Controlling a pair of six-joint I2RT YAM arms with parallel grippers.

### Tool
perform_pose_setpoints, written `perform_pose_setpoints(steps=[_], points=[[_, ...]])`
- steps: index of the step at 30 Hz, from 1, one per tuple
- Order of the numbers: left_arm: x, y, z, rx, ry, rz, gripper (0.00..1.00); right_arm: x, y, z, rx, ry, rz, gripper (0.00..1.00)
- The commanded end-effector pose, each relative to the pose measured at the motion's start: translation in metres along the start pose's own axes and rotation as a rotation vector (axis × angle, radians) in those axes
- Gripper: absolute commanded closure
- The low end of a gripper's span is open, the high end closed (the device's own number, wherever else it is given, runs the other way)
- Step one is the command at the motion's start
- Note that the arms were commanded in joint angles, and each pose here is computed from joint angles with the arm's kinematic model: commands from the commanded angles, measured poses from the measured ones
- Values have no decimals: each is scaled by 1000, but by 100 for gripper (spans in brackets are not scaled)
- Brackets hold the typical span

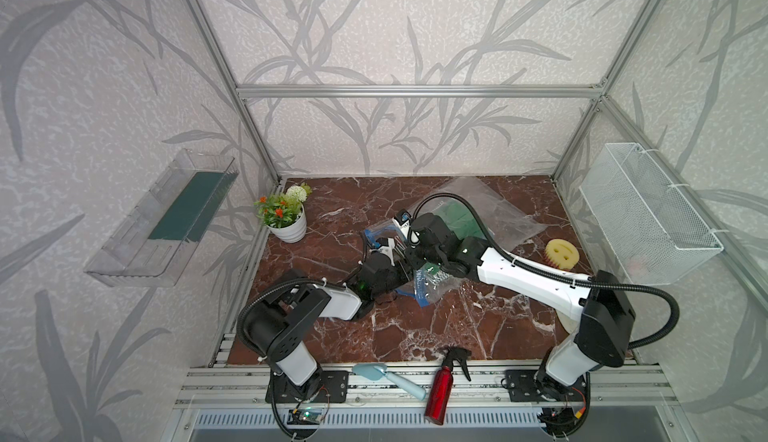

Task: Take the tank top out of the vacuum bag
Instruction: Take out the tank top from the vacuum bag.

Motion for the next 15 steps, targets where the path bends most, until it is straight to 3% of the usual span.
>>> perform_pose_setpoints(steps=[1, 15], points=[[-11, -9, -17, 62, 21, -29, 72, -10, 9, 2, -20, 10, -59, 100], [-22, -36, -3, -58, 103, 16, 58, 4, 22, 2, -30, -2, -86, 100]])
Point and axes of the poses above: each gripper's point midway between its finger pads, its own y axis back along the fingers, its own z axis along the line the jaws close on, x = y × z, the point moved 4 cm from there along y, back along the fingers, and after that the axes turned 4 degrees about y, right-handed, at the moved point
